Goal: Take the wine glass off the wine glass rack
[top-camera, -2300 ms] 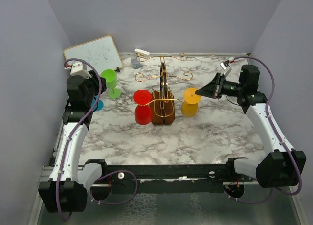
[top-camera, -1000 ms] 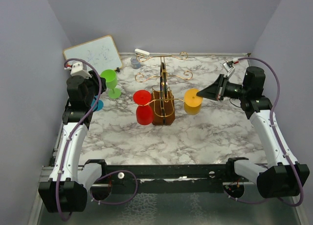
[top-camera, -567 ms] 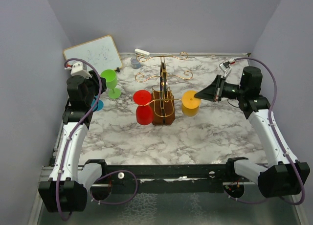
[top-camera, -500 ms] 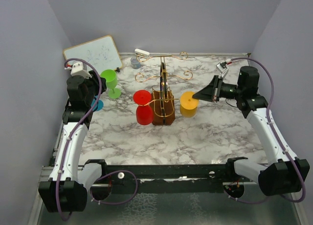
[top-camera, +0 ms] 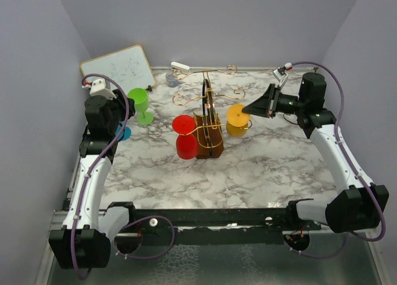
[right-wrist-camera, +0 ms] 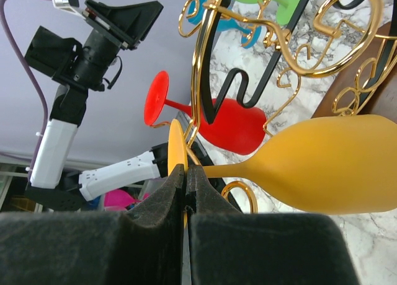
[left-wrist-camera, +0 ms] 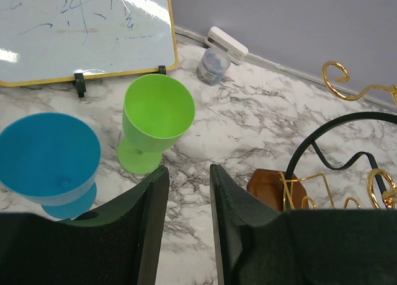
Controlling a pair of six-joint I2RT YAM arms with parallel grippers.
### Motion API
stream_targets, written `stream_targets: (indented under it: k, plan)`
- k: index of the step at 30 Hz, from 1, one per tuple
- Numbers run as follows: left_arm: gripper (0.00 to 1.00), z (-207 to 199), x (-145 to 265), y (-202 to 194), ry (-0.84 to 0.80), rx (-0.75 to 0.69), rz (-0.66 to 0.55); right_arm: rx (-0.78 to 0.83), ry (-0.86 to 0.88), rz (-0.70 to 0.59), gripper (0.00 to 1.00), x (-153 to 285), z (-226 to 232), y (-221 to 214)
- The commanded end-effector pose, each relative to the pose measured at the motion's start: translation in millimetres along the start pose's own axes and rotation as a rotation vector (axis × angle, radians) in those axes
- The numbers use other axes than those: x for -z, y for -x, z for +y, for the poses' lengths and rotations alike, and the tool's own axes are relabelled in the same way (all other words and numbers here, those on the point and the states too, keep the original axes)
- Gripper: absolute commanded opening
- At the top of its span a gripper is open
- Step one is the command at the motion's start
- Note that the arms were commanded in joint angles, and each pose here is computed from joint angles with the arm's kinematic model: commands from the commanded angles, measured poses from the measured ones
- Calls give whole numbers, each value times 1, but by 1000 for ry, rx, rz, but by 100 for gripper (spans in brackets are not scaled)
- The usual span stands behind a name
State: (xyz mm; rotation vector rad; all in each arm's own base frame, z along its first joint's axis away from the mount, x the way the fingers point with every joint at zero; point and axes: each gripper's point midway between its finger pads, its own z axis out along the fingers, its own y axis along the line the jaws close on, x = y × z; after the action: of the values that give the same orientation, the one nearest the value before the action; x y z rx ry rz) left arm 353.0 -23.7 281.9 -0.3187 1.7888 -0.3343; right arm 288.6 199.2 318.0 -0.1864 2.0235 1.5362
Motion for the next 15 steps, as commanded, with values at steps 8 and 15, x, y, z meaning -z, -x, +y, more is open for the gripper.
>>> stream_targets:
  k: [8,15]
  plan:
    - [36,-5,-2,5,-31,4,-11,102,-125,-162,1,-2,-12,40]
    - [36,-5,-2,5,-32,6,-10,279,-316,-318,1,26,-9,68]
